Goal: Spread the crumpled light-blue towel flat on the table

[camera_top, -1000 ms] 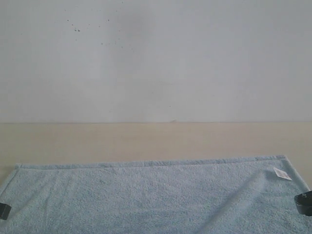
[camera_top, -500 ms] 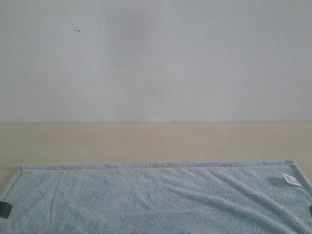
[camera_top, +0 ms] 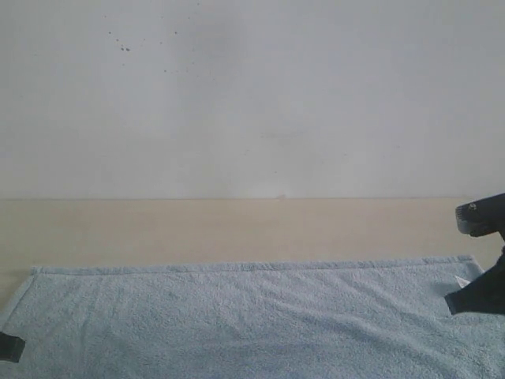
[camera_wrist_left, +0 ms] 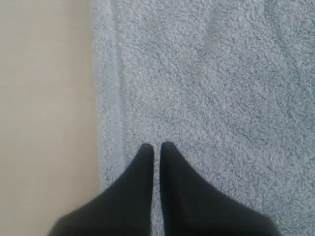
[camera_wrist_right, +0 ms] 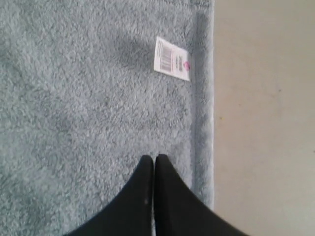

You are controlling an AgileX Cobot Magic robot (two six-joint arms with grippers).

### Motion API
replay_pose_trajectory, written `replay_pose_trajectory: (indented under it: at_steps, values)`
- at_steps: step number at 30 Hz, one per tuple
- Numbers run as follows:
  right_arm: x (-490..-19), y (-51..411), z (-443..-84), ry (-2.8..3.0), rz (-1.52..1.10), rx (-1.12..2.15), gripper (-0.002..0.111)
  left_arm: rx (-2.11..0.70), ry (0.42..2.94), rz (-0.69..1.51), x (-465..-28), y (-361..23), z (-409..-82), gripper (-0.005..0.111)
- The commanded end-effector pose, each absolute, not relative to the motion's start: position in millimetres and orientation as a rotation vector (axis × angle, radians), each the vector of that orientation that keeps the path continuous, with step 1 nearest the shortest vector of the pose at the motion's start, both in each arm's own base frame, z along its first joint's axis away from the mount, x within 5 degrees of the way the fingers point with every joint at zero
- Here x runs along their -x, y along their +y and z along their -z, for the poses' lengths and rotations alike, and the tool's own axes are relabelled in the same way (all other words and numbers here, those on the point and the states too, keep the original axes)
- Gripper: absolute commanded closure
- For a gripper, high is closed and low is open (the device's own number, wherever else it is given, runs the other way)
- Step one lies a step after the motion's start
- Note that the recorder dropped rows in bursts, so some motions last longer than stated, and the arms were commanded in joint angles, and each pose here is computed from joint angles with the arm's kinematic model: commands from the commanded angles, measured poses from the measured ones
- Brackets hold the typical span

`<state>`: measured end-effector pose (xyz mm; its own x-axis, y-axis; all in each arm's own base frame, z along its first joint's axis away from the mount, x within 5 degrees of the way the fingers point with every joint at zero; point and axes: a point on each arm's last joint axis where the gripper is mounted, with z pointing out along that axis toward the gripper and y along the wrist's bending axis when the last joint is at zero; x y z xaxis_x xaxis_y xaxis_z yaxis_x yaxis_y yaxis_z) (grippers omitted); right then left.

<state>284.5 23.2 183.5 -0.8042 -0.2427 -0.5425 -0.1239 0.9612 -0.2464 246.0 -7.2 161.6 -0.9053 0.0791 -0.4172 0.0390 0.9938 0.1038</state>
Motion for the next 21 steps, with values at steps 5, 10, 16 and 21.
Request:
replay_pose_trajectory:
  at_steps: [5, 10, 16, 21]
  values:
    - [-332, 26, -179, 2.534, 0.332, 0.265, 0.108, -0.121, 2.586, -0.112, -276, -11, -174, 0.102]
    - [-365, 21, -178, 2.515, 0.321, 0.194, 0.108, -0.123, 2.544, -0.115, -314, -13, -180, 0.102]
    - [-392, -7, -169, 2.528, 0.348, 0.11, 0.108, -0.148, 2.564, -0.131, -352, -15, -163, 0.102]
    - [-406, -18, -158, 2.539, 0.381, 0.168, 0.108, -0.171, 2.584, -0.141, -372, -16, -146, 0.102]
